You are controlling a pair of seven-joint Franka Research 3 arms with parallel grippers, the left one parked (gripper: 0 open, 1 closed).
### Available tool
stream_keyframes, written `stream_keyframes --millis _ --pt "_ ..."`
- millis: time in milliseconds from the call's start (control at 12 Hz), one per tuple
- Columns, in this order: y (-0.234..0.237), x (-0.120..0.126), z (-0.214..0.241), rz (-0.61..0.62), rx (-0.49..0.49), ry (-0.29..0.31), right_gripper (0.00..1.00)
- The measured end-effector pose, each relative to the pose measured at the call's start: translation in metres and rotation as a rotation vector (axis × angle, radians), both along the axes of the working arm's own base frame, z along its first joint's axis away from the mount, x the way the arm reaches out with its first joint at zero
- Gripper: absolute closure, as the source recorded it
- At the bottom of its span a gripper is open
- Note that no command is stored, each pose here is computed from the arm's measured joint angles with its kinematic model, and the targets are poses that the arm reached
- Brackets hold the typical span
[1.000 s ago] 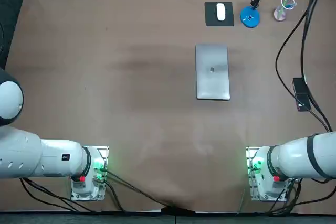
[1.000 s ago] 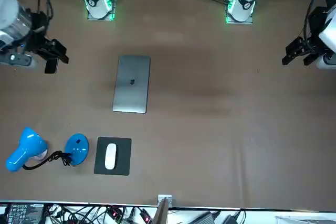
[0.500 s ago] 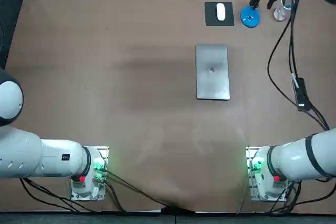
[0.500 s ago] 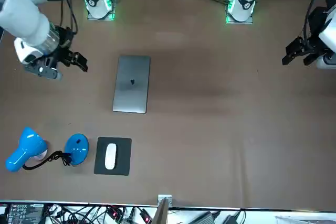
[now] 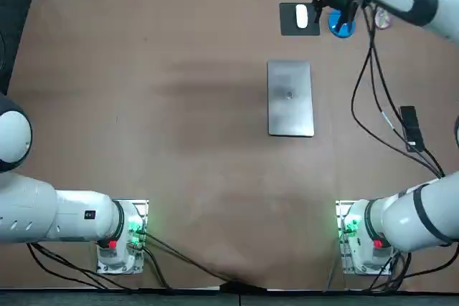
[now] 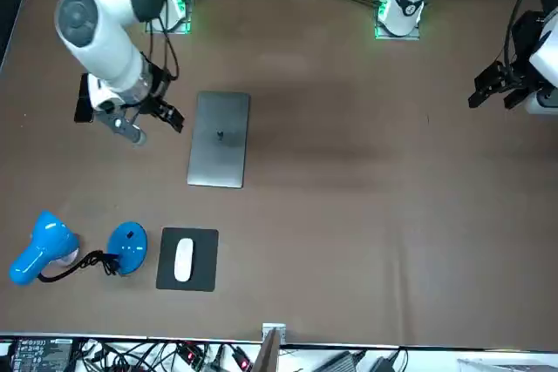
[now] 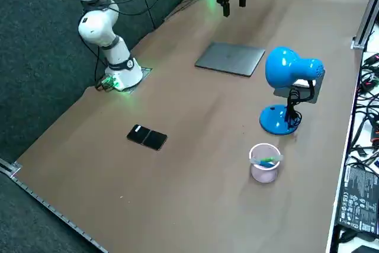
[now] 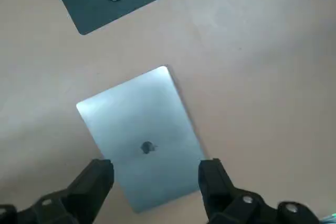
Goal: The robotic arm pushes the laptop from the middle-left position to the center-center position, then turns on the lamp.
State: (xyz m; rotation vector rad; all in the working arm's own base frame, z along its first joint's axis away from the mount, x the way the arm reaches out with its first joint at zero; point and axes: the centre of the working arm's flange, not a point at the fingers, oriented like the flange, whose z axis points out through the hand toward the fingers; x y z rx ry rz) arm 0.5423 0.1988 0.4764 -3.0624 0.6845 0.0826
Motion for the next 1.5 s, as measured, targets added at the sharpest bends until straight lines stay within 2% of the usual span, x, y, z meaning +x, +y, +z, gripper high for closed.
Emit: stream_keyframes --millis 500,583,750,1083,1500 --pt "0.076 -0.001 -0.059 -0.210 -0.002 -0.028 0.00" --pt "0.102 -0.004 -0.081 -0.286 0.002 -0.040 0.00" --pt "0.126 -0.009 -0.101 -0.369 0.007 -0.049 0.00" --pt "0.153 -0.016 -0.140 -0.533 0.000 -0.045 0.00" --pt "0.181 -0.027 -0.187 -0.810 -0.008 -0.040 0.00"
